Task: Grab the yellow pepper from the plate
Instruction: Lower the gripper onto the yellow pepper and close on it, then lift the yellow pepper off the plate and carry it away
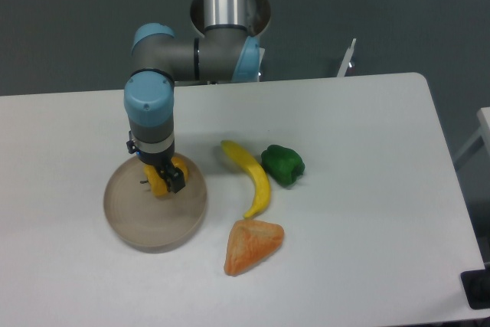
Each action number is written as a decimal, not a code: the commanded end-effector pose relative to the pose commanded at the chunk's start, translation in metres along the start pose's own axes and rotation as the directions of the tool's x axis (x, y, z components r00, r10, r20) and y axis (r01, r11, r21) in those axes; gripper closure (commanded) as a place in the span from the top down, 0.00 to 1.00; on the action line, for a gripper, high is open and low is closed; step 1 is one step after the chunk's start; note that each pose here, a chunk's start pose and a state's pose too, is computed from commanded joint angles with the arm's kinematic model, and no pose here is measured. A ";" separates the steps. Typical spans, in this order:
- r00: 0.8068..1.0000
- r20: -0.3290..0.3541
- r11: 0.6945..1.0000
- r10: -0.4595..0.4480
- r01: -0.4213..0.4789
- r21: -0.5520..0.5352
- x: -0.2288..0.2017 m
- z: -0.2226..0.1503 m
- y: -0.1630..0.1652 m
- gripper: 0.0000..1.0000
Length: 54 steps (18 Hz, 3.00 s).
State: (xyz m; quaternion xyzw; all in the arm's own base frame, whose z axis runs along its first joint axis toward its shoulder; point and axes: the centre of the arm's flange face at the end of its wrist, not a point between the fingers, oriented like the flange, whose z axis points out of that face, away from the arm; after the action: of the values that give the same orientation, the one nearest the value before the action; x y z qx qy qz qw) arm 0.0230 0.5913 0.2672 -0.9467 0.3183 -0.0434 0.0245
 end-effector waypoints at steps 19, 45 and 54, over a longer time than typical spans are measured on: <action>0.983 0.138 0.985 -0.123 0.105 0.135 -0.047 -0.110 0.031 0.30; 0.968 0.186 0.985 -0.169 0.169 0.014 -0.264 -0.172 0.325 0.22; 0.985 0.161 0.994 -0.057 0.070 -0.079 -0.271 -0.156 0.306 0.24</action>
State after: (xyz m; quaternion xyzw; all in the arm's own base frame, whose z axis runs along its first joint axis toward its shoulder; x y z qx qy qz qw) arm -0.3908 0.5090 0.3815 -0.9570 0.2866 0.0450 0.0083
